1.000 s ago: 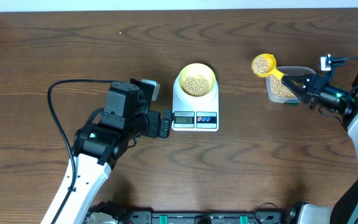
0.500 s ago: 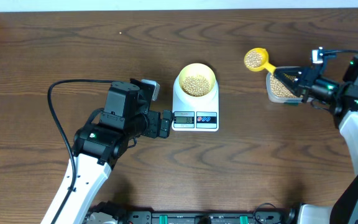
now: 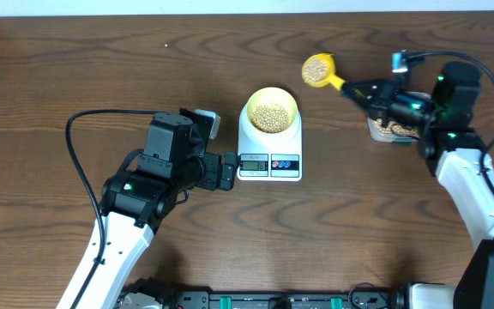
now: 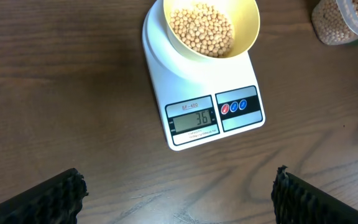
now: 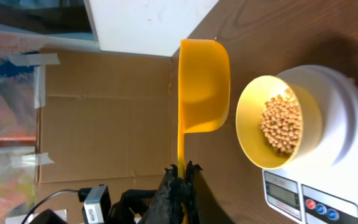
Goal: Scoop item into bowl and weigh 50g on scale
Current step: 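Lift the filled scoop and carry it left over the yellow bowl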
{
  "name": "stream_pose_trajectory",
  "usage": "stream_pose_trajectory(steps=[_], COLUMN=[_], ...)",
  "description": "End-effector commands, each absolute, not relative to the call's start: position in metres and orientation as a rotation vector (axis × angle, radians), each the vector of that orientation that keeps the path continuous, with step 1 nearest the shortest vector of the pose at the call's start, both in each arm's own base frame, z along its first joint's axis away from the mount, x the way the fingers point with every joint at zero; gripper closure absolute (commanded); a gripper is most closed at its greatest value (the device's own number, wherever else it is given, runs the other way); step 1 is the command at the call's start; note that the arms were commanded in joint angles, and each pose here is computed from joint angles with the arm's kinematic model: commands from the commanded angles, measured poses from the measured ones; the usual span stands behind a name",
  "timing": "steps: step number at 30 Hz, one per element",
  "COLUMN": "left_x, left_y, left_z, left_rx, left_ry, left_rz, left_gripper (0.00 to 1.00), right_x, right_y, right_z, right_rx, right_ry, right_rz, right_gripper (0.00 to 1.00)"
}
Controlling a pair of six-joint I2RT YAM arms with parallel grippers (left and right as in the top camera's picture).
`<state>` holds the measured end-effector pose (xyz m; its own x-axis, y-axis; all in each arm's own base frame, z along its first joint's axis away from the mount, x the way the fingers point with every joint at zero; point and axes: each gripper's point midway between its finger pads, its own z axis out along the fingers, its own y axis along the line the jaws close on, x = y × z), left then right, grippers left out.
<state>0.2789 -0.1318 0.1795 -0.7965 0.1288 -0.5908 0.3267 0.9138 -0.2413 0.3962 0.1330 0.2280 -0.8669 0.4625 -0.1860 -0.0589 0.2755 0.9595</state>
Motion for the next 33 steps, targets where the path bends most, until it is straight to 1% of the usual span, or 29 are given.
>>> stream_pose_trajectory(steps=[1,6,12,17,33], left_x=[0.279,0.279,0.279,0.279,0.279], left_y=[-0.131,-0.131,-0.131,-0.131,-0.131], left_z=[0.179,0.179,0.179,0.179,0.179], left_rx=[0.344,0.344,0.344,0.344,0.344], left_ry=[2.477,2.477,2.477,2.477,2.477], left_rz=[-0.433,-0.433,-0.433,-0.433,-0.433], left_gripper=[0.02,0.02,0.02,0.02,0.02], right_x=[0.401,0.403,0.4,0.403,0.389], right_y=[0.144,0.16,0.171,0.171,0.2], right_z=[0.226,0.222,0.221,0.219,0.217], right_rx=[0.396,0.371,0.245,0.237,-0.007], right_ry=[2.122,2.131,2.128,2.123,2.118], right_rz=[1.605,1.555,1.504,1.459,1.403], right_gripper=[0.99,0.99,0.99,0.99,0.99])
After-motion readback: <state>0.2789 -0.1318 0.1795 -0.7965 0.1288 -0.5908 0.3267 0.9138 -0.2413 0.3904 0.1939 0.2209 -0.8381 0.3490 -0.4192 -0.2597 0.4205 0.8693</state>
